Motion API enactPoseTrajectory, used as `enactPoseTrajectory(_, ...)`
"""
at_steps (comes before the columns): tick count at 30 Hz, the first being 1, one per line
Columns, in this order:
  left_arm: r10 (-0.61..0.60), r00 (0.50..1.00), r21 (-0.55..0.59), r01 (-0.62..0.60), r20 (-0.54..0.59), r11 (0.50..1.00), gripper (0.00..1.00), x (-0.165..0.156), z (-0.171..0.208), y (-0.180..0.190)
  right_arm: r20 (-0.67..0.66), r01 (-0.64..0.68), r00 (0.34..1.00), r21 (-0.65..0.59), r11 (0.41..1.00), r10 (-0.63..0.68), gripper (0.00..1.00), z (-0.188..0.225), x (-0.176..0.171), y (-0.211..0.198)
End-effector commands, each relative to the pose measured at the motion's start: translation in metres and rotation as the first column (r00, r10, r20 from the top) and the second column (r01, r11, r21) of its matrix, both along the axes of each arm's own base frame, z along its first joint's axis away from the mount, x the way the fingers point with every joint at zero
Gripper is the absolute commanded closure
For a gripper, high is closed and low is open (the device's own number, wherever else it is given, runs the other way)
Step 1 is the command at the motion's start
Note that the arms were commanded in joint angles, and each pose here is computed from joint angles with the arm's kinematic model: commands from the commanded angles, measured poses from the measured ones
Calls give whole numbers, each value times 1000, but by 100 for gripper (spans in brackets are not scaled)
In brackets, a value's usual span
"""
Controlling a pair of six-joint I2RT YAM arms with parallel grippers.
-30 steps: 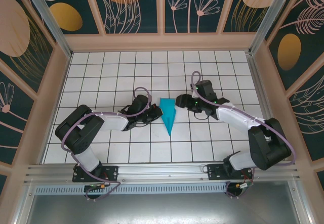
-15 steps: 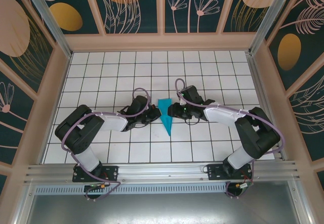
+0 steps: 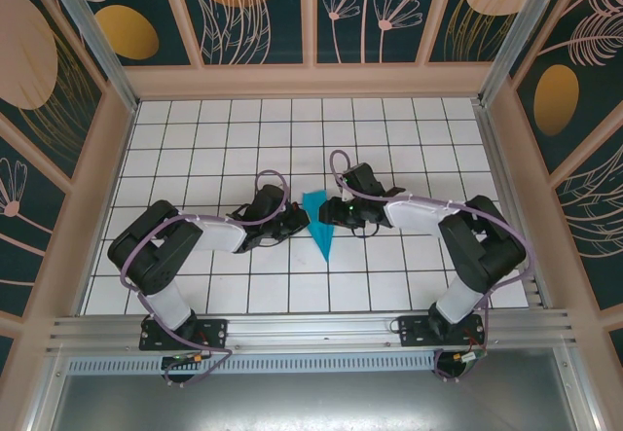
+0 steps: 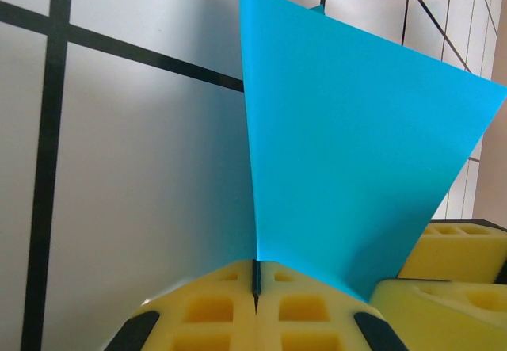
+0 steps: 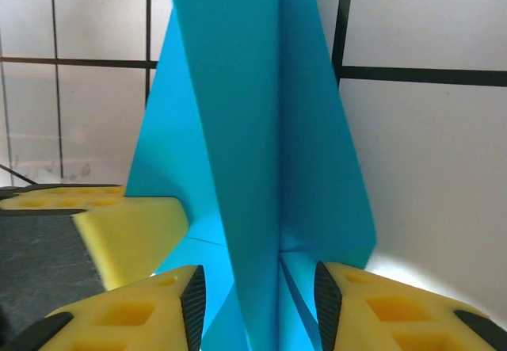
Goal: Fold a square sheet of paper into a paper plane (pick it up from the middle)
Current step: Move the paper plane to the center of the table.
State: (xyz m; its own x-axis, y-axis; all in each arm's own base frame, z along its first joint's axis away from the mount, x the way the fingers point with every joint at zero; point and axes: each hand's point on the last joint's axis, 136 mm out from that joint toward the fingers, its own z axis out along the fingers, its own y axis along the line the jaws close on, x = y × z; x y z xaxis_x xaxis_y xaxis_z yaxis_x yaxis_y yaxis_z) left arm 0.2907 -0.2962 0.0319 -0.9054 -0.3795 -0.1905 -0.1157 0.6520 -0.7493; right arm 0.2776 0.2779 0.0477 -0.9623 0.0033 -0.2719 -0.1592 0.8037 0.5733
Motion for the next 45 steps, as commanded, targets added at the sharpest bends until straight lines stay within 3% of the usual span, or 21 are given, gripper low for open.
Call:
enactPoseTrajectory(1, 9, 1000, 24, -9, -2, 1000, 97, 4, -6, 3, -7, -46, 999, 13, 999, 46, 56, 1, -3, 8)
enactPoseTrajectory(4, 11, 1000, 26, -11, -4, 1000, 97, 4, -6, 3, -23, -64, 998, 18, 998, 64, 55, -1, -8, 9)
enactPoseTrajectory(13, 12, 1000, 29, -12, -9, 999, 97, 4, -8, 3, 6, -71, 997, -62, 996, 71, 37, -7, -11, -3)
enactPoseTrajectory(18, 11, 1000, 32, -11, -6, 999, 97, 5, -8, 3, 22, -95, 995, -84, 992, 97, 36, -7, -13, 0)
enactPoseTrajectory(29, 4, 1000, 18, -4, -5, 1000, 97, 5, -6, 0, -76, -117, 990, 45, 992, 120, 40, 4, -37, 17)
enactPoseTrajectory(35, -3, 1000, 10, 3, -7, 1000, 97, 5, -5, -2, -87, -102, 991, -24, 994, 100, 45, -9, -36, 16)
enactPoseTrajectory(45, -9, 1000, -3, 9, -3, 1000, 95, 5, 1, -4, -78, -62, 996, -126, 990, 52, 63, -23, -27, 12)
